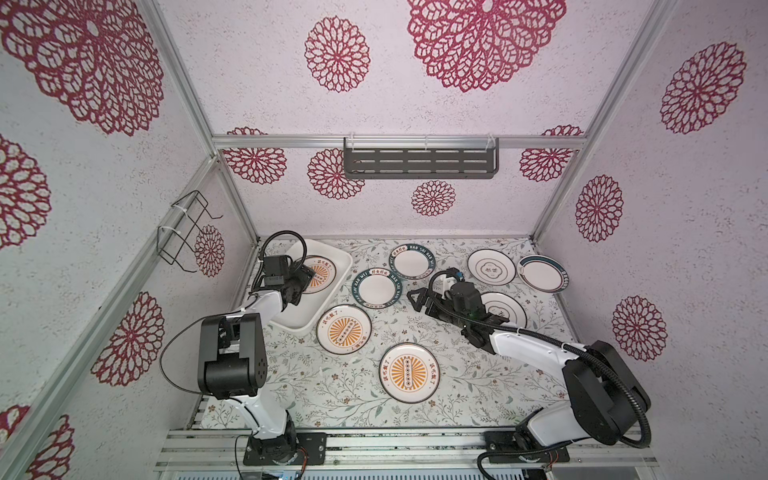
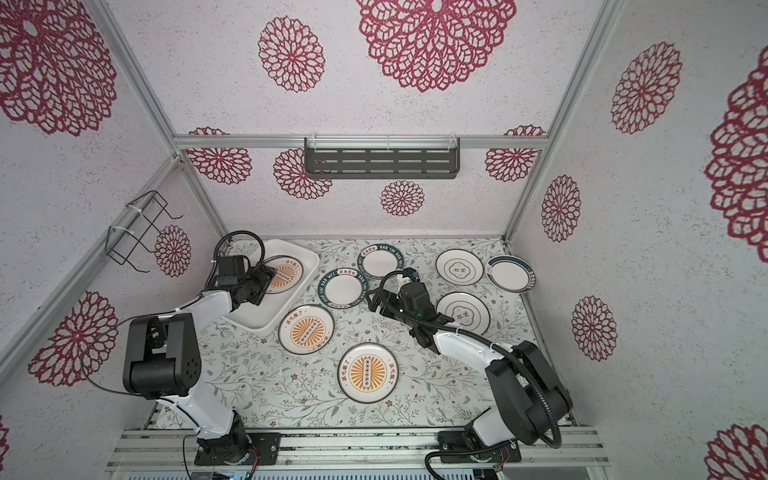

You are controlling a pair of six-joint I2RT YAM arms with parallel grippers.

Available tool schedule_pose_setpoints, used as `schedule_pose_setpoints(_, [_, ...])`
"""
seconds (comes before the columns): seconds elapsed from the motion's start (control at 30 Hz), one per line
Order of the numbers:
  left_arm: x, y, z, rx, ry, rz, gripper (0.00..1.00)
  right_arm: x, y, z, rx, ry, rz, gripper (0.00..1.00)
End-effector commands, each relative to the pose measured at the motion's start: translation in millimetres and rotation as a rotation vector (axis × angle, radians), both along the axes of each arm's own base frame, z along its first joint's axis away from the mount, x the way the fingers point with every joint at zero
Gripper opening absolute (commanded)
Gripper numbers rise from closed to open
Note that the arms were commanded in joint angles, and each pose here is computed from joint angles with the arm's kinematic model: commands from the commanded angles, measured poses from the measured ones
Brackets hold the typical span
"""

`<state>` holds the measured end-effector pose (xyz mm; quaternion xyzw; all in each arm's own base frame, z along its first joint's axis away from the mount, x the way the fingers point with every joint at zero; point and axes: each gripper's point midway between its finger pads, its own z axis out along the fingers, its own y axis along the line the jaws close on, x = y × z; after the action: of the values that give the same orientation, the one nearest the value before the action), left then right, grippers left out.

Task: Place the plates into the plastic bin on the countertop
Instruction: 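Lift the open left gripper up out of the bin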

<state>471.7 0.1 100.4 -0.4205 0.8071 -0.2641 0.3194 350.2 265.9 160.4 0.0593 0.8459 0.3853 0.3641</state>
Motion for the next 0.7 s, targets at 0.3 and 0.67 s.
schedule_pose_setpoints(0.3, [15,-48,-2,-0.245,0.006,-0.105,0.87,1,-4,7,-0.016,-0.028,-0.013,0.99])
schedule_pose_setpoints(0.67, [34,-51,-9,-0.286,-0.002,-0.110,0.89,1,-7,5,-0.026,-0.023,-0.025,0.99])
